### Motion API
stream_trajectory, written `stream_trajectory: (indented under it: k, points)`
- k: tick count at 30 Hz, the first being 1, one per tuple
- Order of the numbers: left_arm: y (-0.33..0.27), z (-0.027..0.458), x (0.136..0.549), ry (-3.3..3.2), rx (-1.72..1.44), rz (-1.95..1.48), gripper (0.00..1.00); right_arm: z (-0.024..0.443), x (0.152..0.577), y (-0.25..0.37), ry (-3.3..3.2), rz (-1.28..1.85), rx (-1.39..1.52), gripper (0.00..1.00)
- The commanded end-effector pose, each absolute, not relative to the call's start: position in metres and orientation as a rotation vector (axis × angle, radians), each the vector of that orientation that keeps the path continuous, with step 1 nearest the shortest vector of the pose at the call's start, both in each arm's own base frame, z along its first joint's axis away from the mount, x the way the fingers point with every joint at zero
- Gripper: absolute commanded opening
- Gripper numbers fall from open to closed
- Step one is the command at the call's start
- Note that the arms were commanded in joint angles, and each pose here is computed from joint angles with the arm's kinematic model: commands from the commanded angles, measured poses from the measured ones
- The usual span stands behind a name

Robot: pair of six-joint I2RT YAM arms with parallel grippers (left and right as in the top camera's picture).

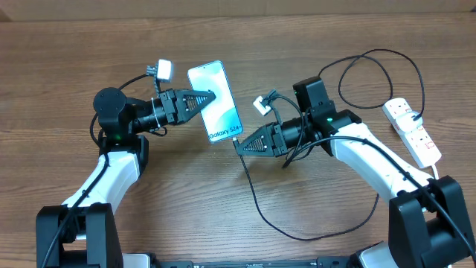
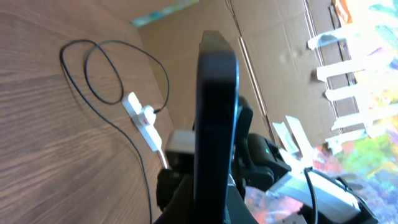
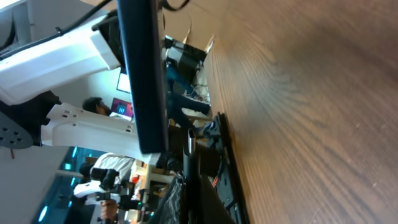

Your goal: Plug charger to phone and switch on socket

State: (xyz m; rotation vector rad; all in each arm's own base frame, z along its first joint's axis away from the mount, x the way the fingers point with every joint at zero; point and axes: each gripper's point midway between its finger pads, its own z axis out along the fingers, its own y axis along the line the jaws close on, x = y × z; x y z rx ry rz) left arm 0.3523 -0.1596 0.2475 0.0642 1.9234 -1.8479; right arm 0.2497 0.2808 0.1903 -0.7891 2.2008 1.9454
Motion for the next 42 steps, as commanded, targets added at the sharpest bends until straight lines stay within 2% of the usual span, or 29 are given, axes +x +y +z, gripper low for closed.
stream_trajectory:
  k: [1, 42]
  points:
    - [-0.158, 0.255, 0.361, 1.894, 0.028, -1.821, 0.04, 0.198, 0.245, 0.282, 2.167, 1.955, -0.821, 0.04]
    - [-0.173, 0.252, 0.35, 1.903, 0.141, -1.821, 0.04, 0.198, 0.251, 0.289, 2.12, 1.881, -0.878, 0.04]
